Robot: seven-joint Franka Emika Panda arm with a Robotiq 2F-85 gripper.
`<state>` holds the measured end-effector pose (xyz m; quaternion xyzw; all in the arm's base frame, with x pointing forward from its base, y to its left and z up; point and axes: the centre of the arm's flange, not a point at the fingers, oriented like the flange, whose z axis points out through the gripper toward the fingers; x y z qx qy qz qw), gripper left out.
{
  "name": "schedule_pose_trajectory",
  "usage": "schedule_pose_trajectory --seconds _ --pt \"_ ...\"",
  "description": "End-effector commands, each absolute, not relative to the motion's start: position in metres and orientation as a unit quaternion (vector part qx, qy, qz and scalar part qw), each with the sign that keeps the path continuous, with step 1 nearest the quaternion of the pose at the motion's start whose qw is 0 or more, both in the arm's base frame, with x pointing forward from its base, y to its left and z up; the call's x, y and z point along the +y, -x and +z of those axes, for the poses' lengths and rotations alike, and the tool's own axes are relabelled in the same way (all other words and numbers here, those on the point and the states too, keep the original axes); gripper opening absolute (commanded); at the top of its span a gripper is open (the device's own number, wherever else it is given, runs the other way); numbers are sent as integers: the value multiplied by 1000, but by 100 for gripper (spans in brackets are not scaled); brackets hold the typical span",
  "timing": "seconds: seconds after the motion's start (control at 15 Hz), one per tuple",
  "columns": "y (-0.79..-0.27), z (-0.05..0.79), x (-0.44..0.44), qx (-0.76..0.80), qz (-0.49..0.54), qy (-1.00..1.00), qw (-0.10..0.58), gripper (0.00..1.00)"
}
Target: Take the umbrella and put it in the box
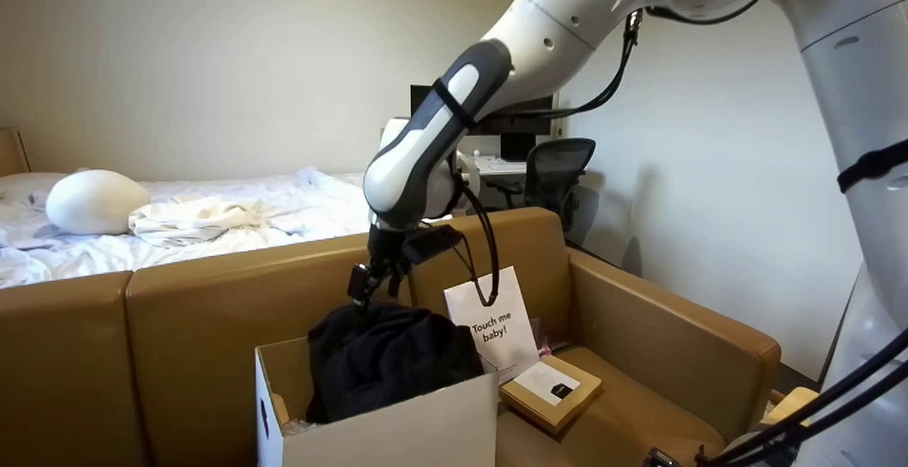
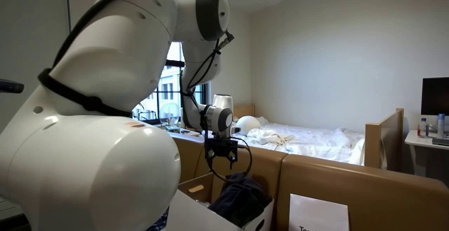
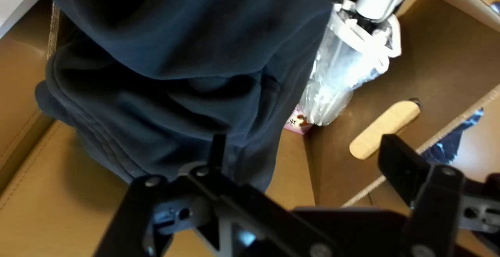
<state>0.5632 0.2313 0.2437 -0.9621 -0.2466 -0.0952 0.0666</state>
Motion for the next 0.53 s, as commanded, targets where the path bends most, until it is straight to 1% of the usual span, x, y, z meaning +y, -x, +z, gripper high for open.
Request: schedule_pose_trajectory --seconds 0.0,0.27,0.47 --pt "-513 303 197 -159 -125 974 101 100" --pt "-496 330 142 -59 -159 979 115 100" --pt "-489 340 82 14 -185 978 96 100"
